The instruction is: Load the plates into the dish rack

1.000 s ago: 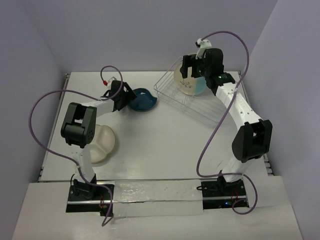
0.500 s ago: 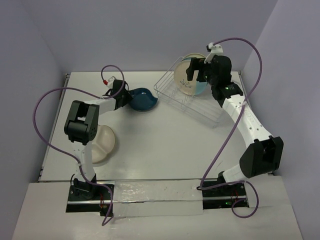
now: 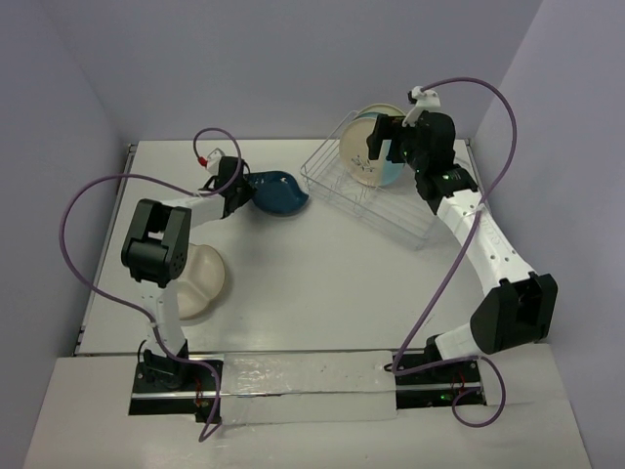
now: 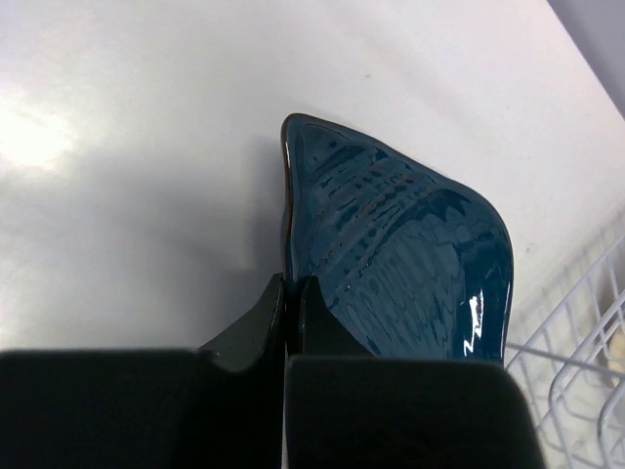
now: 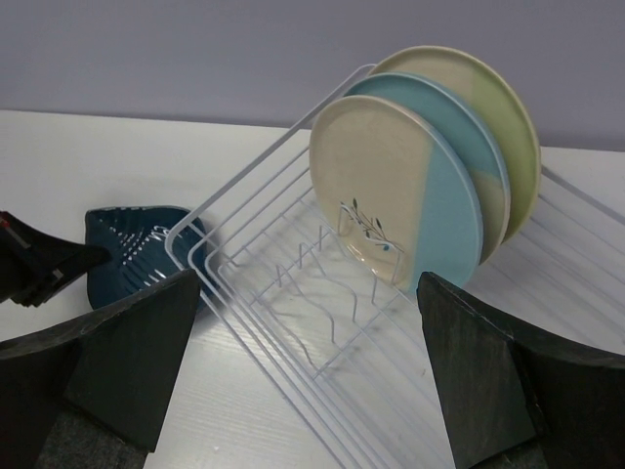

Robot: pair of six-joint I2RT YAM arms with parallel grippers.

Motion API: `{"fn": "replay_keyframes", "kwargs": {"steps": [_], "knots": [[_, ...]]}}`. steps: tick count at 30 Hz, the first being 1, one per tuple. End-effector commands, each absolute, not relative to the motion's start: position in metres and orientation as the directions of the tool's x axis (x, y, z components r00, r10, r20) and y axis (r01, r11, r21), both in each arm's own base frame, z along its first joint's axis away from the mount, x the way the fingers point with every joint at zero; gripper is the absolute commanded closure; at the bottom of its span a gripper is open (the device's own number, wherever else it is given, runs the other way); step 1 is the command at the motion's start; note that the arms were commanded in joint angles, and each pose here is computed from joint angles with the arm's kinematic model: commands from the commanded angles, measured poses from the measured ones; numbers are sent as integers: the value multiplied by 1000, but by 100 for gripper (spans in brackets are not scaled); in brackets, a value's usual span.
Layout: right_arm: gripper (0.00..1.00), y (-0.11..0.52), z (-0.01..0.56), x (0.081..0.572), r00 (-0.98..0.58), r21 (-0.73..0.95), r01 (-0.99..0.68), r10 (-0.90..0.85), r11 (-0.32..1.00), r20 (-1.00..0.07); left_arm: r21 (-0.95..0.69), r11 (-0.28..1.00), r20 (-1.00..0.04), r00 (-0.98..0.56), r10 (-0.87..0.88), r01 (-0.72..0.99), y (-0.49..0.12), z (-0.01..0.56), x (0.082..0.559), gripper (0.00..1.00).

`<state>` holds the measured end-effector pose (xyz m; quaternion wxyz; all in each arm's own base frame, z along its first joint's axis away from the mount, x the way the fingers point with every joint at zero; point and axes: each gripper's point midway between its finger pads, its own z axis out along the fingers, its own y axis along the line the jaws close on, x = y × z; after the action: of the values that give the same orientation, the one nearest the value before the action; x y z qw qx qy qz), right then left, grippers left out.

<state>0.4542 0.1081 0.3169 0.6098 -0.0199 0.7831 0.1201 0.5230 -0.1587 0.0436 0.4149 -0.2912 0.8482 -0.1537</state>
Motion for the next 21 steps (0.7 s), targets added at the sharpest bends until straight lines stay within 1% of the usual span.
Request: {"fn": "replay_keyframes", "kwargs": {"steps": [1,3,6,9,13,18,21], "knots": [[0,120,346,442,-179,148,-286,99,947,-979,-464,813,-704,-412,-579,-352,-136,89,508,100],[0,143,344,434,-189,136,-417,60,899,-980,-475,821,-726,-386,-569,-317,-134,107,501,100],[0,173,337,421,-198,108,-553,-4,826,-980,-497,830,-747,-363,-557,-252,-137,127,489,100],[0,216,328,401,-170,46,-700,-104,712,-980,-500,853,-775,-363,-518,-148,-151,144,472,100],[0,246,316,392,-178,40,-755,-146,654,-973,-484,870,-805,-340,-486,-98,-156,162,451,100],[0,274,284,387,-258,109,-794,-169,599,-951,-527,850,-810,-302,-502,3,-163,190,421,100],[0,284,264,387,-301,139,-797,-187,587,-935,-532,845,-820,-284,-497,55,-169,205,406,100]]}}
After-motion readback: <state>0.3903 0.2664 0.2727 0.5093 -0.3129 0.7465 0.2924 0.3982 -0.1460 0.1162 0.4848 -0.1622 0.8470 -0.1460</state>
